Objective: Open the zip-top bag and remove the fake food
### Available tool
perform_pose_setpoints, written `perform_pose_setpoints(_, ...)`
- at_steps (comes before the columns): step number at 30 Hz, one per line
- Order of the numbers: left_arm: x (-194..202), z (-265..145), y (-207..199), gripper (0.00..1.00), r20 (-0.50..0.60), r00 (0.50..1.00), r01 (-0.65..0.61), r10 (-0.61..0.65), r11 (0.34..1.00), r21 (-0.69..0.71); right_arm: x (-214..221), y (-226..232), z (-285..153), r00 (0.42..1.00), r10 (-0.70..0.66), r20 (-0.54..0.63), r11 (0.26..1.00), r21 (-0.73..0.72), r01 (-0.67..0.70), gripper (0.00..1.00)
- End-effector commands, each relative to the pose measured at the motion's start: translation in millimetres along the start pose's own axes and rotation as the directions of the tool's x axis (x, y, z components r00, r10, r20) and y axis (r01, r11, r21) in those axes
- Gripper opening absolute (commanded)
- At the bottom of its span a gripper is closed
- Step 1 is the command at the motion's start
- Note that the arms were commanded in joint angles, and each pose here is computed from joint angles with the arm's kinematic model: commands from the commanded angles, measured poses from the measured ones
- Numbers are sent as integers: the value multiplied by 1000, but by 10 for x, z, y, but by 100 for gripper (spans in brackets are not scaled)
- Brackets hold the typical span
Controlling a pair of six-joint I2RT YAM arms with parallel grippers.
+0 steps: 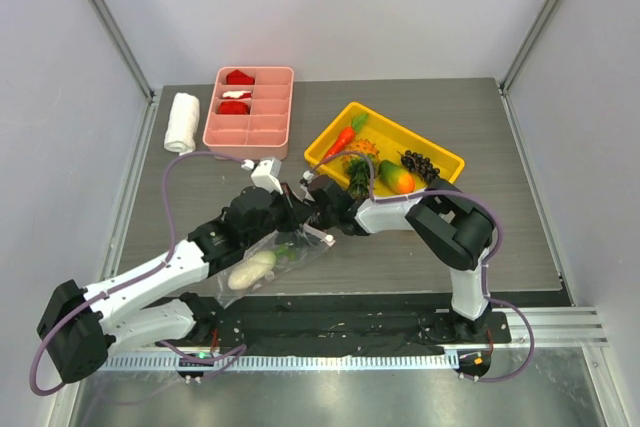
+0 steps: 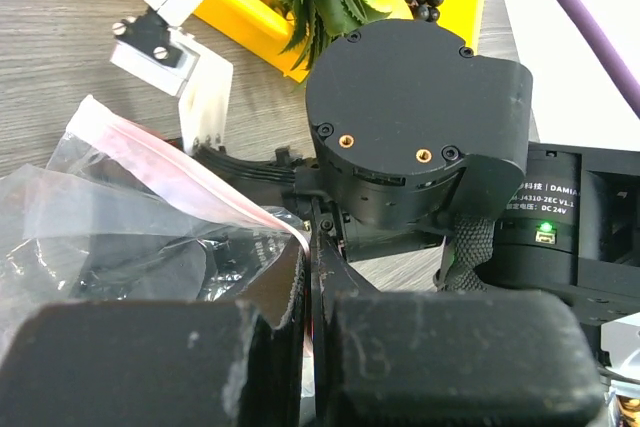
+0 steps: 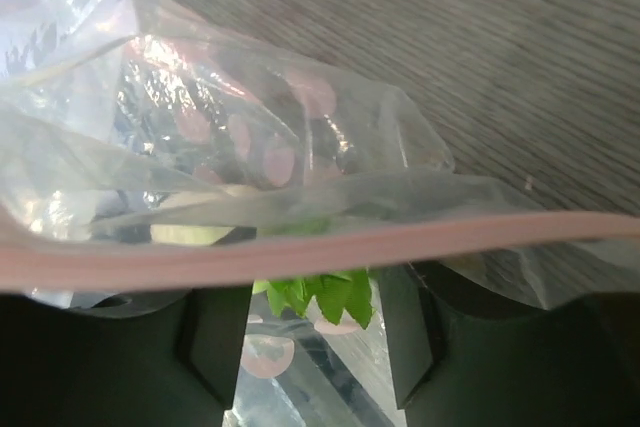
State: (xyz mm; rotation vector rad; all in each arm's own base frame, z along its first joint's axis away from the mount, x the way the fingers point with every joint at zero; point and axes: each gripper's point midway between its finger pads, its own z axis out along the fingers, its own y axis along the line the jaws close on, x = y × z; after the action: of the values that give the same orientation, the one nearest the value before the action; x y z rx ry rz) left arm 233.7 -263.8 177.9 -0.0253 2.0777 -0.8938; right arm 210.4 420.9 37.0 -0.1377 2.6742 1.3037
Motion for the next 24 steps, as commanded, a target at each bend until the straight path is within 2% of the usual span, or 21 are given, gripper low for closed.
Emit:
perform_pose_setpoints(1, -85, -4, -95, 0, 40, 999, 25, -27, 999, 41, 22, -31, 100, 997, -83, -8, 997, -4, 83, 58)
perform_pose_setpoints(3, -78, -1, -98, 0, 38, 999, 28, -30, 999, 43, 22, -15, 124, 997, -82, -8, 997, -16, 82, 56)
perform_pose_setpoints(4, -66, 4, -100, 0, 34, 999, 32, -33, 999, 44, 17, 29, 144, 997, -74, -8, 996, -41, 73, 50)
perform_pose_setpoints(8, -46, -2, -77, 0, 28, 999, 32, -33, 999, 36, -21, 118, 137, 998, -67, 16, 994, -82, 68, 38)
perform_pose_setpoints(9, -48, -11, -66, 0, 29, 999, 32, -33, 999, 31, -45, 151, 128, 997, -75, 26, 993, -90, 78, 32)
perform_pose_setpoints(10, -58, -12, -41, 0, 38, 999, 32, -33, 999, 20, -96, 196, 106, 995, -85, 43, 991, -96, 89, 19)
perform_pose_setpoints(12, -77, -44, -6, 0, 53, 998, 41, -42, 999, 10, -199, 266, 47, 992, -96, 76, 988, -115, 105, 2)
perform_pose_setpoints(16, -93, -157, 192, 0, 93, 994, 58, -52, 996, -64, -346, 371, -216, 985, -100, 141, 986, -116, 117, 2)
perform_pose_setpoints(17, -180, -224, 233, 0, 139, 989, 68, -56, 994, -80, -400, 536, -382, 978, -116, 175, 980, -138, 141, 1)
perform_pose_setpoints(19, -153, -281, 377, 0, 162, 985, 77, -57, 990, -120, -460, 567, -545, 966, -132, 221, 982, -102, 158, 2)
perform_pose_setpoints(24, -178, -397, 514, 0, 222, 972, 111, -79, 984, -138, -670, 926, -1079, 907, -214, 362, 966, -63, 252, 1)
